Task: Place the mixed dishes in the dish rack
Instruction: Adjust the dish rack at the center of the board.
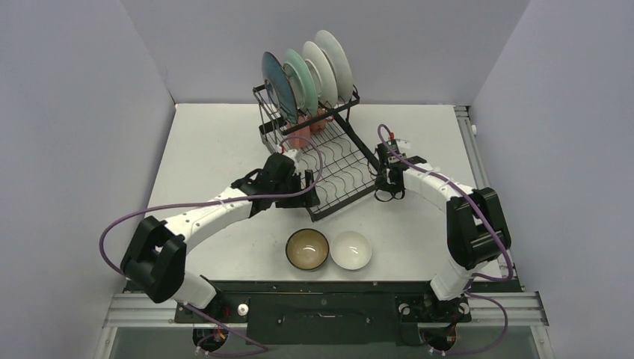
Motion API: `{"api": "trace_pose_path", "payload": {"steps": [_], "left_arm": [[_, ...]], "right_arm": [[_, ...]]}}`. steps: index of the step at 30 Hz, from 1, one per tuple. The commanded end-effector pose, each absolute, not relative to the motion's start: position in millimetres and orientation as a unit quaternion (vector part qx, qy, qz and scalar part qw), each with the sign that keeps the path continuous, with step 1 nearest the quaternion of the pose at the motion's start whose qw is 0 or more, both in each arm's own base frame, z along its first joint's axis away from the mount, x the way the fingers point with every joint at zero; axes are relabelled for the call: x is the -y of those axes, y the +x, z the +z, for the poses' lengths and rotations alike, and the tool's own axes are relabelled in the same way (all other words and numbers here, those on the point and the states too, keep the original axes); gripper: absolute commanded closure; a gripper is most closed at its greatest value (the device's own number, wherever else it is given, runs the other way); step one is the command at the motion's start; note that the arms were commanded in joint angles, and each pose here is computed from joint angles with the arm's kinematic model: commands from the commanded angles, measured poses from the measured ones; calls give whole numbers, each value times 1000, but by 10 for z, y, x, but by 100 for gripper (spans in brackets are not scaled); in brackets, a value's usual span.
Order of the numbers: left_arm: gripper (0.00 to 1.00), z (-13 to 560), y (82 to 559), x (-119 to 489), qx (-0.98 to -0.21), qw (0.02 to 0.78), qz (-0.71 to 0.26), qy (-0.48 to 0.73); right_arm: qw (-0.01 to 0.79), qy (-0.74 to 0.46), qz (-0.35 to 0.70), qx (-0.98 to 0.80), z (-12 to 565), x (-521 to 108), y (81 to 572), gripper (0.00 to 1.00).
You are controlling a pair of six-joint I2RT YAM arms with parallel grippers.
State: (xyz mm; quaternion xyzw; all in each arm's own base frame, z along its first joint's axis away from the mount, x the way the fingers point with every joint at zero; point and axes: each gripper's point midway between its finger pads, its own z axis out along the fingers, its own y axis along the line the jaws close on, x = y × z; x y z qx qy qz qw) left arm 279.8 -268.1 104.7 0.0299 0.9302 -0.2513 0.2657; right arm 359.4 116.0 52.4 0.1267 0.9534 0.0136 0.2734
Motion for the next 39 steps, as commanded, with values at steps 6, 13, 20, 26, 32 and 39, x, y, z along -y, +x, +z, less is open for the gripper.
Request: {"api": "trace_pose_path", "payload": {"steps": [6,13,20,26,32,39], "left_arm": [[16,1879,2820,2572,-888,354,-288,58],[4,1948,2638,2498,-877,360,-310,71],[4,1912,2459,2423,-864,337,-369,64],[4,2052,2305,2398,-839,324,-432,61],[4,2082,2037,2457,-821,283,-494,55],[4,1725,1838,2361,-851,220,-476,31]], "right_arm": [[363,130,76,-919,1126,-1358,3947,90],[375,106,77,-918,1316,-1372,3648,85],[404,81,87,-907,1593,-1385,3301,78],[426,75,113,-895,1717,-1357,2993,65],[422,66,153,-891,1702,-1389,2715,58],[428,72,167,-885,1713,-1325,2514,56]]}}
